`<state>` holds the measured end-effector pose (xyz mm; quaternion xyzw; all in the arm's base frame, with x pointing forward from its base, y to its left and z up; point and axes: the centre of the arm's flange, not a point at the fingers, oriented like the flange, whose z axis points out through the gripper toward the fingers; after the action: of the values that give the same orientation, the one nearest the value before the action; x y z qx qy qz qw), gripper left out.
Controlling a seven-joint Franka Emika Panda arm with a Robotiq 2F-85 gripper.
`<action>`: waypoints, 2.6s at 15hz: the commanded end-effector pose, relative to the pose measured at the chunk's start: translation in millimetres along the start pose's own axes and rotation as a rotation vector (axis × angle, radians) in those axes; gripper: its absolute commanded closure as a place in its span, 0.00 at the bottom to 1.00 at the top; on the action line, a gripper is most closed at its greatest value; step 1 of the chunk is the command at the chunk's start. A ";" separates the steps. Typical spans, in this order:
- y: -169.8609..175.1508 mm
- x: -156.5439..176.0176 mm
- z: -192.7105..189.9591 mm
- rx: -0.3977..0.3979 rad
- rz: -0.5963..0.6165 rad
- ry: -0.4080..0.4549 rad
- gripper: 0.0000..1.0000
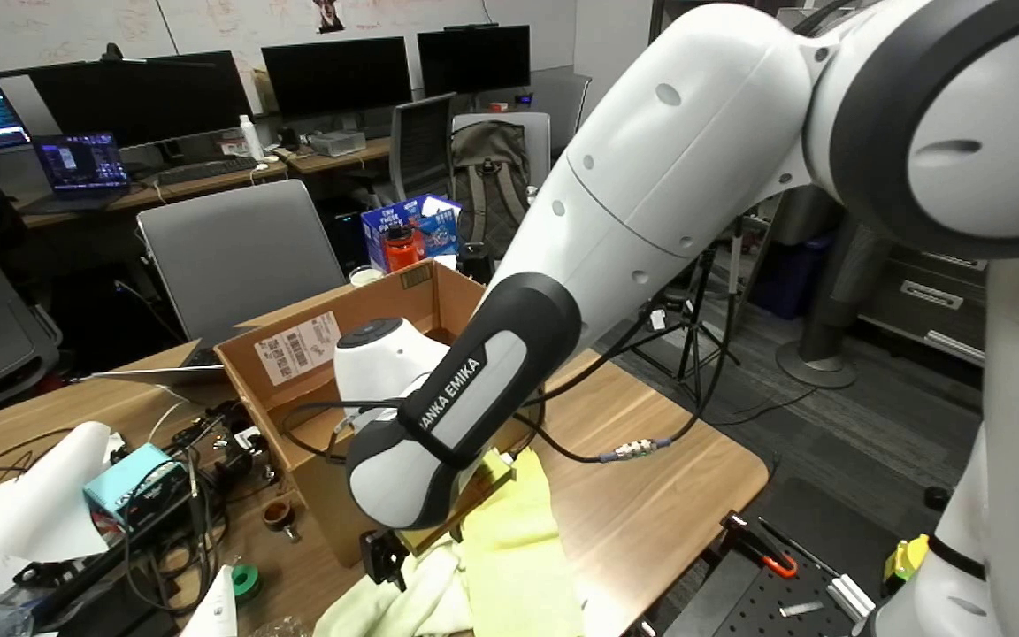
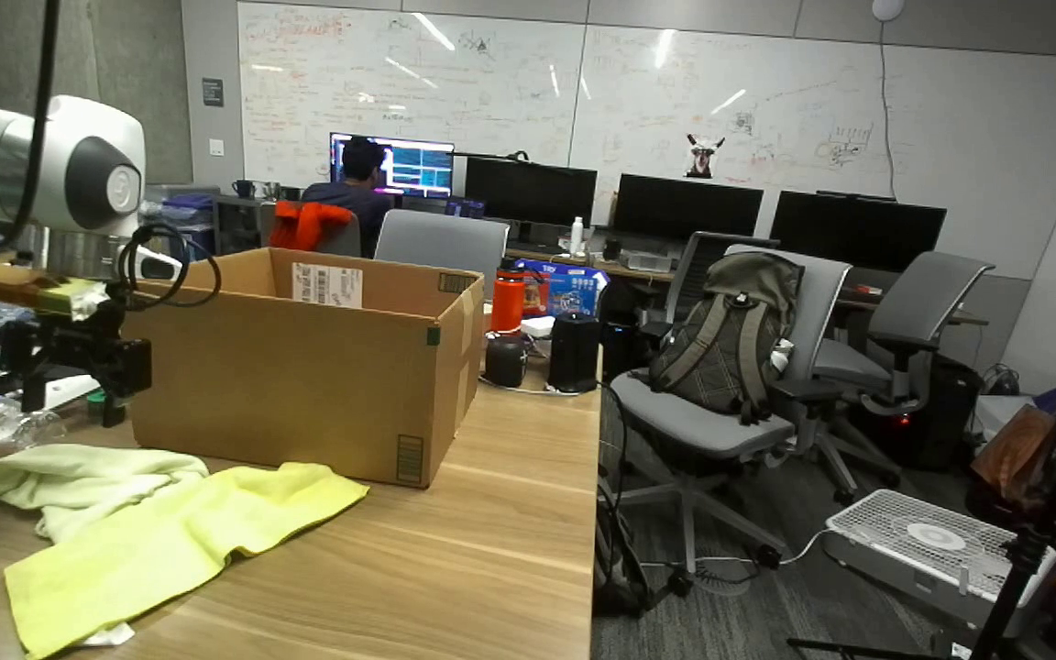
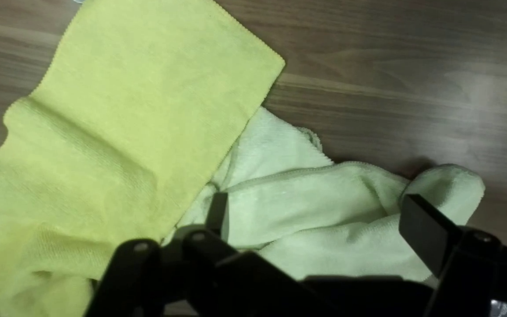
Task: Pick the cloths on the table and put them in the box
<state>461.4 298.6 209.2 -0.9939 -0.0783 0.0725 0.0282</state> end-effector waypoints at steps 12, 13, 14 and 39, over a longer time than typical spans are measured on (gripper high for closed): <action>44.2 29.6 50.3 0.031 0.060 0.026 0.00; 44.1 29.6 53.8 0.030 0.059 0.026 0.00; 44.4 29.6 57.3 0.030 0.058 0.024 0.00; 23.5 35.6 106.2 0.059 0.026 0.018 0.00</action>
<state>479.2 275.9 101.8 -0.9946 -0.0573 0.0727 0.0461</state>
